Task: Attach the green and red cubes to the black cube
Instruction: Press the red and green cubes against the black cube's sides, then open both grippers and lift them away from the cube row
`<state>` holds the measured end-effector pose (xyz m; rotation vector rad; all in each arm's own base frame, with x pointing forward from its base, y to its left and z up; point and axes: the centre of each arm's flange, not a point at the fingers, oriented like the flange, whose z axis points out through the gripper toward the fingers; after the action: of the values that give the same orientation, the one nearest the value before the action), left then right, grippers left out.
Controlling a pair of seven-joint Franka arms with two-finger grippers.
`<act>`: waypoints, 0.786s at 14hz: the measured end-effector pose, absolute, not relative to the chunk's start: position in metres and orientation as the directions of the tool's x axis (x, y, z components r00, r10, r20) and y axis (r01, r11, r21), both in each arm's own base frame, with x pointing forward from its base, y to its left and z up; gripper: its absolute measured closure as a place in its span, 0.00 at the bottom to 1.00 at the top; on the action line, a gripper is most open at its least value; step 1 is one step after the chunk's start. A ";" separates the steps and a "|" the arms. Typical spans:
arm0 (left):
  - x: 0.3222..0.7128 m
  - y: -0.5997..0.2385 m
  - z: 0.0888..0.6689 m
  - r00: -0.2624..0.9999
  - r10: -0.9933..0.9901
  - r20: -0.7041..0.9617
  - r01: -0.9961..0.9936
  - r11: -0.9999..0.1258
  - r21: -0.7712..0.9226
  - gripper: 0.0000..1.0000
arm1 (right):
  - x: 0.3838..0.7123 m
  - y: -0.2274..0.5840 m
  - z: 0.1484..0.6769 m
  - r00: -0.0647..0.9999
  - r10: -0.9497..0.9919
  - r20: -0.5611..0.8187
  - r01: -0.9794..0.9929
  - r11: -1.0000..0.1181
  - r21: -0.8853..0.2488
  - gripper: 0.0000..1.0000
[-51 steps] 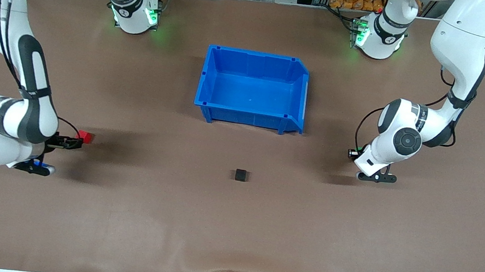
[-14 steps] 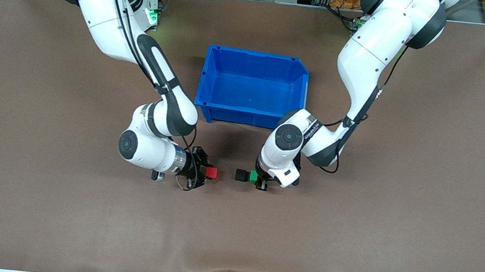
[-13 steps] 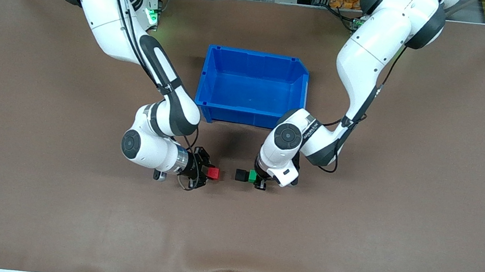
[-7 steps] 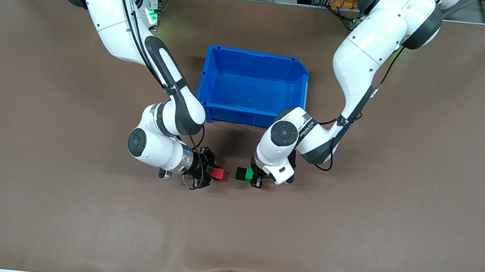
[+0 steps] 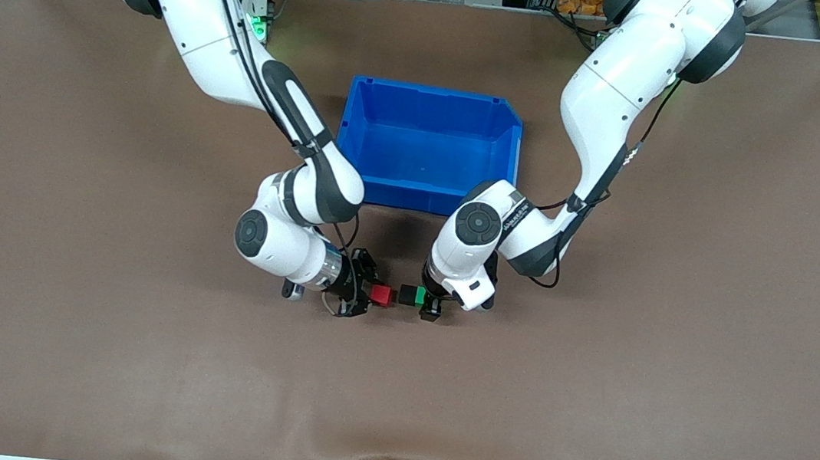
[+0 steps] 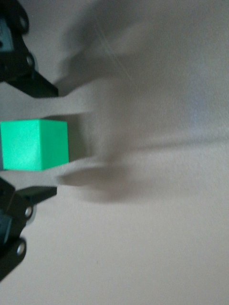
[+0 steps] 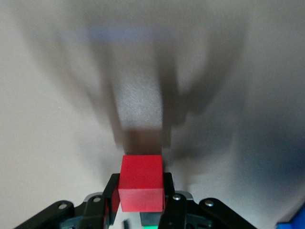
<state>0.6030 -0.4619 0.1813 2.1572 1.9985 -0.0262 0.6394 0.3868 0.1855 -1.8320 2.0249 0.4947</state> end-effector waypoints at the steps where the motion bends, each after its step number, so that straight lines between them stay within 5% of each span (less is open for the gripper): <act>1: 0.606 -0.459 0.188 0.081 0.987 -0.140 0.990 -0.063 0.129 0.01 | 0.637 0.390 0.181 -0.088 -0.869 -0.486 -0.996 0.093 0.015 0.60; 8: 0.645 -0.398 0.299 0.161 0.985 -0.053 0.982 -0.155 0.106 0.00 | 0.640 0.387 0.180 -0.087 -0.873 -0.480 -0.995 0.097 0.004 0.00; 11: 0.663 -0.344 0.352 0.273 0.962 -0.017 0.959 -0.271 0.085 0.00 | 0.672 0.354 0.209 -0.011 -0.907 -0.421 -0.991 0.067 -0.118 0.00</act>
<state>0.6627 -0.3435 0.3517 2.4438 1.8472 0.0578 0.6722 0.3544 0.2090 -1.8889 1.9677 0.2967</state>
